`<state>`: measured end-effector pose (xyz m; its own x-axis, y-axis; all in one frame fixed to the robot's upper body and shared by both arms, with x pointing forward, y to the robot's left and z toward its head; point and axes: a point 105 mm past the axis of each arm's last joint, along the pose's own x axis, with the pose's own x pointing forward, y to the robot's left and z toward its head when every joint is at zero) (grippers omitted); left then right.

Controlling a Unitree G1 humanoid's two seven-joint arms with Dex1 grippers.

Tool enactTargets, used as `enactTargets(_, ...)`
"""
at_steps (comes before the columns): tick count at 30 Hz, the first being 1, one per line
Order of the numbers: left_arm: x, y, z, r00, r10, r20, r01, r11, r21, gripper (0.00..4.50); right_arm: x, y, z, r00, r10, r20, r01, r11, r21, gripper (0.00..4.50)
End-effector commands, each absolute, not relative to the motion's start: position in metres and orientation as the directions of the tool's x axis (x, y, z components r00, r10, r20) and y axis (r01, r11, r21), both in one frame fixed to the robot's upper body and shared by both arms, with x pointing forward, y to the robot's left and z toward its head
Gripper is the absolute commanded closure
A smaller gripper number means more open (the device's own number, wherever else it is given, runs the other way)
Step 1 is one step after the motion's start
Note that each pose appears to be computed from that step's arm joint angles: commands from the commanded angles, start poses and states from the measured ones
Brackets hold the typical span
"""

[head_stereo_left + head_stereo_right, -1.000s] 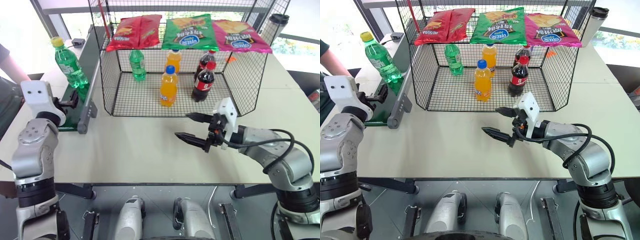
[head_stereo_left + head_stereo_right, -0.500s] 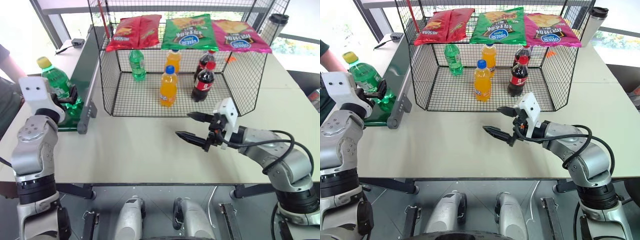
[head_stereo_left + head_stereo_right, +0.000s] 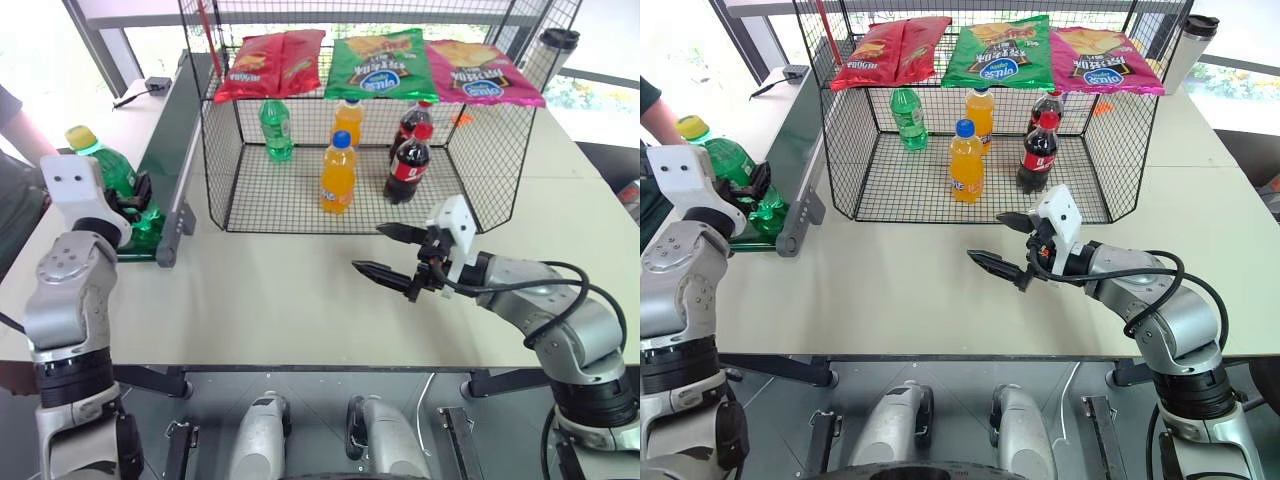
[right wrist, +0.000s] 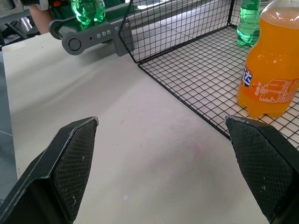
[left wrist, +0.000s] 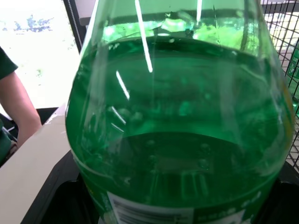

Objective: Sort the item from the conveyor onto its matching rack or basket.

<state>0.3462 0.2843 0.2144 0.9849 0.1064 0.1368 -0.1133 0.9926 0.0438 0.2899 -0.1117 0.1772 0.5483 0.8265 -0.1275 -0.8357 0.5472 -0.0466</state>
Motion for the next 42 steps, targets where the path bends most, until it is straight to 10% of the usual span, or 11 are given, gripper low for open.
enactTargets(1,0.323,0.240,0.265,0.948,-0.077,0.310,0.042,0.992,0.117,1.50,0.293,-0.123,0.194,0.575,0.814,-0.079,-0.818,0.569,-0.088,0.00)
enactTargets(5,0.301,0.170,0.262,0.894,-0.360,0.266,0.336,0.932,0.133,1.50,0.299,-0.141,0.207,0.617,0.785,-0.055,-0.786,0.611,-0.097,0.00)
enactTargets(11,0.350,0.126,0.243,0.863,-0.477,0.168,0.469,0.879,0.084,1.50,0.300,-0.141,0.211,0.625,0.780,-0.042,-0.779,0.618,-0.105,0.00)
enactTargets(24,0.453,0.105,0.208,0.952,-0.252,0.173,0.243,0.968,0.068,1.50,0.292,-0.134,0.206,0.651,0.759,-0.023,-0.756,0.644,-0.115,0.00)
enactTargets(31,0.467,0.102,0.191,0.971,-0.189,0.146,0.175,0.979,0.107,1.50,0.288,-0.136,0.205,0.667,0.745,-0.016,-0.742,0.662,-0.110,0.00)
enactTargets(34,0.468,0.107,0.187,0.977,-0.155,0.146,0.137,0.983,0.124,0.22,0.288,-0.137,0.205,0.671,0.741,-0.015,-0.738,0.666,-0.108,0.00)
enactTargets(42,0.466,0.112,0.185,0.978,-0.128,0.166,0.107,0.986,0.127,0.10,0.290,-0.137,0.204,0.670,0.742,-0.017,-0.739,0.665,-0.104,0.00)
